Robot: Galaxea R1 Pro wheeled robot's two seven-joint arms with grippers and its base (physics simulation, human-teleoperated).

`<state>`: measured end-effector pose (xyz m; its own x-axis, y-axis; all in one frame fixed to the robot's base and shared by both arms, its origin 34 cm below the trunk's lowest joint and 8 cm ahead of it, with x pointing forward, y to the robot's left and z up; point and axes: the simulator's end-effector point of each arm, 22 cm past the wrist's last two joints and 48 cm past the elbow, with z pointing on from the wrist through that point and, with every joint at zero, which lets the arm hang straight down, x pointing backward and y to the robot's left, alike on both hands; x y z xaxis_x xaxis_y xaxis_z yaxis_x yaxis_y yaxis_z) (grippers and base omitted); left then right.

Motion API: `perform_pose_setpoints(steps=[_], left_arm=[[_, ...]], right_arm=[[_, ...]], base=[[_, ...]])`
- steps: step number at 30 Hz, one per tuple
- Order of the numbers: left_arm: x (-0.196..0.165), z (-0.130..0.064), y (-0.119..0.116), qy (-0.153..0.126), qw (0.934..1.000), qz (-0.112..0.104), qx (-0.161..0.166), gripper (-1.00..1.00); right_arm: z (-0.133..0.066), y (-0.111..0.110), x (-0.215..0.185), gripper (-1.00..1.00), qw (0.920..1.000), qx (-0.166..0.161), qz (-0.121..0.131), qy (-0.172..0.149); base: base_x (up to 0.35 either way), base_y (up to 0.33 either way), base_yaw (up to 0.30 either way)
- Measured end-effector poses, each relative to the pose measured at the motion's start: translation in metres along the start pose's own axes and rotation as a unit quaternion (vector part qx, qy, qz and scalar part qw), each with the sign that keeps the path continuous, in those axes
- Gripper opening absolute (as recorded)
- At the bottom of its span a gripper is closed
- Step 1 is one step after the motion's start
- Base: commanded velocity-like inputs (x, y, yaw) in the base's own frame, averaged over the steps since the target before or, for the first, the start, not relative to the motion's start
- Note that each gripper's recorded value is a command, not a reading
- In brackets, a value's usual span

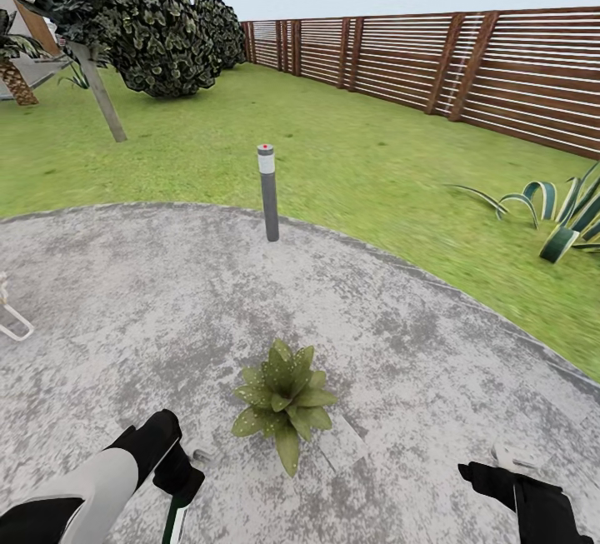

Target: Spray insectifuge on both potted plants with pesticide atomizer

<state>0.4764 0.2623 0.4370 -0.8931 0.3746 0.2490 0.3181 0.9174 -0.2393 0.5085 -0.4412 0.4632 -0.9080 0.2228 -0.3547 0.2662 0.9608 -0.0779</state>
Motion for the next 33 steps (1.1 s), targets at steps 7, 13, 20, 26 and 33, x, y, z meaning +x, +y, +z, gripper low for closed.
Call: perform_pose_setpoints(steps=[7, 13, 20, 26, 33], left_arm=[[-0.0002, 0.0000, -0.0002, 0.000, 1.0000, 0.000, 0.000, -1.00], [-0.0001, 0.0001, -0.0003, 0.000, 1.0000, 0.000, 0.000, -1.00], [0.0002, 0.0000, 0.0005, 0.000, 1.0000, 0.000, 0.000, -1.00], [0.0002, -0.0001, 0.0005, 0.000, 1.0000, -0.001, 0.000, -1.00], [0.0002, -0.0001, 0.0004, 0.000, 1.0000, -0.001, 0.000, -1.00]], right_arm=[[0.0000, 0.0000, 0.0001, 1.00, 1.0000, 0.000, 0.000, 0.000], [0.0000, 0.0002, 0.0001, 1.00, 1.0000, 0.000, 0.000, 0.000], [0.0000, -0.0001, 0.0000, 1.00, 1.0000, 0.000, 0.000, 0.000], [0.0000, -0.0001, -0.0001, 1.00, 1.0000, 0.000, 0.000, 0.000], [0.0000, 0.0000, -0.0001, 1.00, 1.0000, 0.000, 0.000, 0.000]], base=[[0.000, 0.000, 0.000], [0.000, 0.000, 0.000], [0.000, 0.000, 0.000], [0.000, 0.000, 0.044], [0.000, 0.000, 0.226]])
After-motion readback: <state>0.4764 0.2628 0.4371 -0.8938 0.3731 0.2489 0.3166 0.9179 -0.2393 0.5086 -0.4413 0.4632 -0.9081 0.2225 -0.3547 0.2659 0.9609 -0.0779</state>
